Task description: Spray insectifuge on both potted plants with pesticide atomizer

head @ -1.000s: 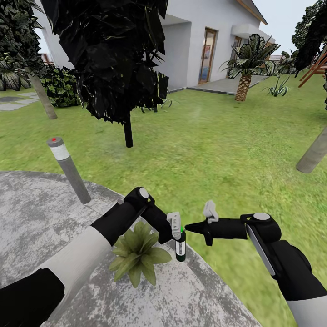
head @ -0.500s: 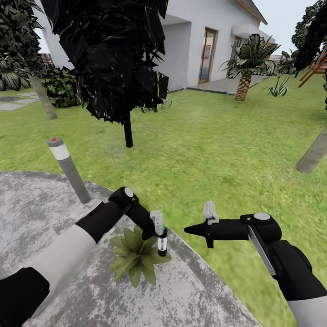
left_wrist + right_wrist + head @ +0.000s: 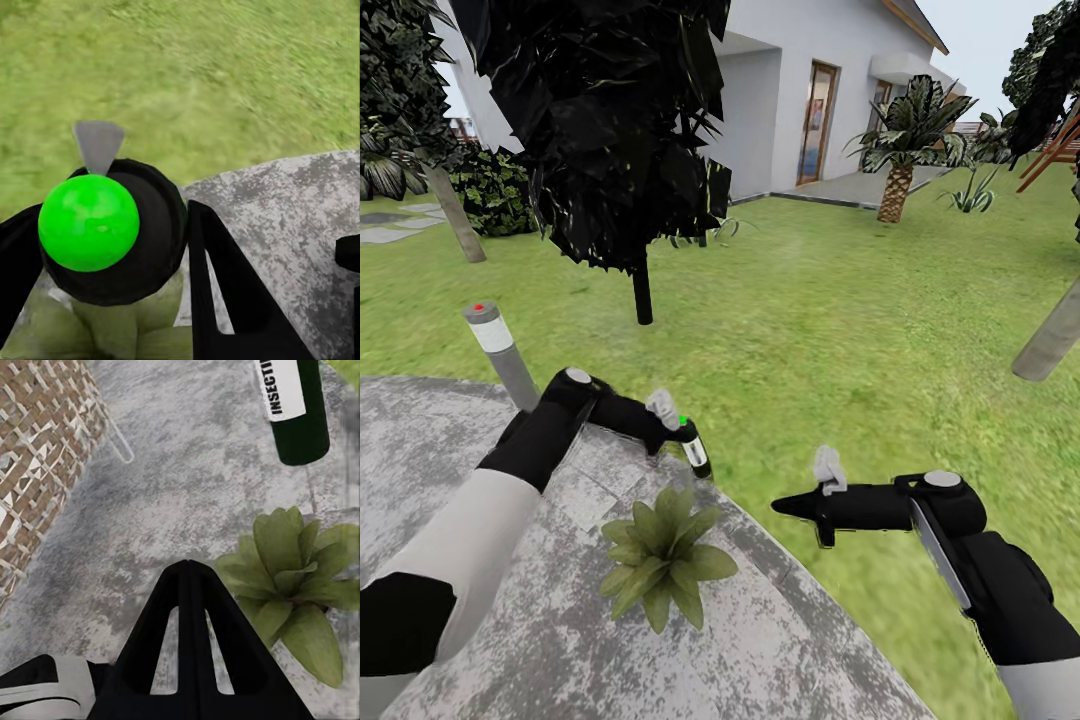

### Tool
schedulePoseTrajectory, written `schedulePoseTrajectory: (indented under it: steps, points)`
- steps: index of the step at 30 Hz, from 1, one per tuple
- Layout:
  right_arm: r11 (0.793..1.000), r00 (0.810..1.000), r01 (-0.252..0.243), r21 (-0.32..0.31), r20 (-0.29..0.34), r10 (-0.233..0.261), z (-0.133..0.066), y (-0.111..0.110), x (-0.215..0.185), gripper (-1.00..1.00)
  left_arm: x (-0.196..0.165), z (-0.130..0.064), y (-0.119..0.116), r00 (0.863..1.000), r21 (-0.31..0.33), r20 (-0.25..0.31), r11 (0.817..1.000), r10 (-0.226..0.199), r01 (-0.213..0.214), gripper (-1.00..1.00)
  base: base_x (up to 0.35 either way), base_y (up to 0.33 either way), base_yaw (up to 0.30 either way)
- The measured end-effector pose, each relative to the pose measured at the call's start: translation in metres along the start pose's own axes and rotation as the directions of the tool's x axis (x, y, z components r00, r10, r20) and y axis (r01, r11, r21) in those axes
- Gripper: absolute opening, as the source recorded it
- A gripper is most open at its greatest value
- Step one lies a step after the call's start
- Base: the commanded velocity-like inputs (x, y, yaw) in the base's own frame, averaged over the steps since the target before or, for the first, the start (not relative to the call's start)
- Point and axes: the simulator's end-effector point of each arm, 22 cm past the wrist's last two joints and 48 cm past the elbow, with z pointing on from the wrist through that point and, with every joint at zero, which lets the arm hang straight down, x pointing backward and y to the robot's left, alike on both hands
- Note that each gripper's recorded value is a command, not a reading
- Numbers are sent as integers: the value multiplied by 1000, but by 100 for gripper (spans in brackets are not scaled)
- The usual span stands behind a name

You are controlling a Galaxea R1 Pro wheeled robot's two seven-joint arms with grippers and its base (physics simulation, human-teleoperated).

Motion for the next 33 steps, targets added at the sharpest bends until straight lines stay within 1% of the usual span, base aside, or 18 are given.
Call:
schedulePoseTrajectory:
  steps: [2,4,7,8,9,12,15,16,18,19,20,23,25,26,28,29,30,33]
  points:
    - [995,1000,-7,99,23,4,-23,-28,-5,-100,-5,-7,21,999,-82,30,996,-18,21,-100,0,0,0]
    - [967,999,-24,254,43,14,-62,-70,-6,-100,-8,-13,32,998,-124,54,991,-32,39,-100,0,0,0]
    - [885,999,-50,463,25,43,-119,-120,10,-100,-12,-27,47,993,-171,100,982,-66,82,-100,0,0,0]
    - [857,998,-58,512,21,56,-134,-131,15,100,-11,-33,56,989,-201,114,972,-99,120,-100,0,0,0]
    - [840,998,-64,539,20,63,-143,-137,19,100,-7,-38,66,983,-239,119,958,-137,162,-100,0,0,0]
    - [826,997,-71,559,20,72,-151,-142,22,100,1,-46,88,974,-333,122,917,-191,221,-100,0,0,0]
    - [804,996,-91,588,43,81,-164,-148,23,100,19,-57,115,957,-464,113,838,-266,288,-100,0,0,0]
    - [787,994,-105,608,61,86,-173,-153,23,100,25,-61,121,952,-495,110,815,-285,302,-100,0,0,0]
    - [708,988,-152,689,113,101,-204,-171,27,100,37,-66,129,934,-540,103,770,-342,341,-100,0,0,0]
    - [679,986,-167,715,128,108,-210,-177,29,100,41,-66,129,926,-544,99,759,-365,357,-100,0,0,0]
    - [640,981,-195,743,150,125,-212,-186,35,100,48,-66,127,911,-548,89,744,-403,382,-100,0,0,0]
    - [562,968,-248,789,186,166,-210,-201,51,100,65,-63,119,862,-547,57,707,-503,449,-100,0,0,0]
    - [510,965,-257,821,193,176,-215,-209,57,100,71,-61,115,843,-544,47,694,-536,472,-100,0,0,0]
    - [469,962,-266,842,201,184,-216,-214,61,100,78,-59,114,830,-541,37,688,-556,484,-100,0,0,0]
    - [415,956,-284,864,222,192,-212,-218,65,100,98,-50,109,800,-533,6,675,-600,510,-100,0,0,0]
    - [389,955,-286,876,229,187,-212,-221,66,100,118,-42,105,769,-526,-24,663,-638,533,-100,0,0,0]
    - [366,957,-282,887,234,171,-212,-223,64,100,148,-29,94,715,-511,-69,640,-696,574,-100,0,0,0]
    - [351,960,-276,895,239,146,-213,-224,60,100,199,-10,70,607,-493,-155,593,-780,636,-100,0,0,0]
